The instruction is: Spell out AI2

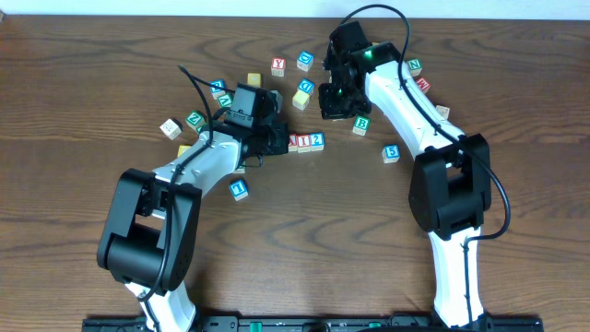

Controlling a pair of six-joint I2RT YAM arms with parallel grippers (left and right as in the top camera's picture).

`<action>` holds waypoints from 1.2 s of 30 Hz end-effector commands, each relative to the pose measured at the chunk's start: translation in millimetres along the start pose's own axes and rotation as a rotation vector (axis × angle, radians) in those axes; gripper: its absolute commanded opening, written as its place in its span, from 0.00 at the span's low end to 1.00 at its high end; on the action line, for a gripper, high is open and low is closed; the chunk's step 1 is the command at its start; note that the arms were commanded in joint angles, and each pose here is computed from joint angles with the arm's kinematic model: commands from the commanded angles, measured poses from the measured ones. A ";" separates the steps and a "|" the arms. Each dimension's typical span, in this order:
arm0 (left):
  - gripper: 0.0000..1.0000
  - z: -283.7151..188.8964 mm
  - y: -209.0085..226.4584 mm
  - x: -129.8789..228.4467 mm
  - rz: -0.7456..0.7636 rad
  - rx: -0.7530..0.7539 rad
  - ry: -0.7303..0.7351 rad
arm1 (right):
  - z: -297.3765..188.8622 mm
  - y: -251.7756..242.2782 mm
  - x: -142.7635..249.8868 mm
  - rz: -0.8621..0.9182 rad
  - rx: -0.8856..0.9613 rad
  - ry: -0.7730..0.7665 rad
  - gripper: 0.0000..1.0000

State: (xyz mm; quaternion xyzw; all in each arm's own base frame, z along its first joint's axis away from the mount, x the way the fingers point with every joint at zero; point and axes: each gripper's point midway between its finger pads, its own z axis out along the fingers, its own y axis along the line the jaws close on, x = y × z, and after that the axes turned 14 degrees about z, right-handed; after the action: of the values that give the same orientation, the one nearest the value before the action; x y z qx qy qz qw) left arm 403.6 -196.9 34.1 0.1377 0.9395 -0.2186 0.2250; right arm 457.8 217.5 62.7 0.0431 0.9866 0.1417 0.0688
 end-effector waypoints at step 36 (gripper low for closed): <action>0.07 -53.5 38.2 19.5 -0.296 -0.167 0.059 | -6.5 13.8 1.4 0.070 -0.020 -0.011 0.01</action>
State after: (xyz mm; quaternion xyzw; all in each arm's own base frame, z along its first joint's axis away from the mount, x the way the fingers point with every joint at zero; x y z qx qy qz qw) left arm 381.0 -148.1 69.8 0.0240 0.9618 -0.2007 0.1847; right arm 463.0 226.2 73.5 0.0596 0.9829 0.1559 0.0777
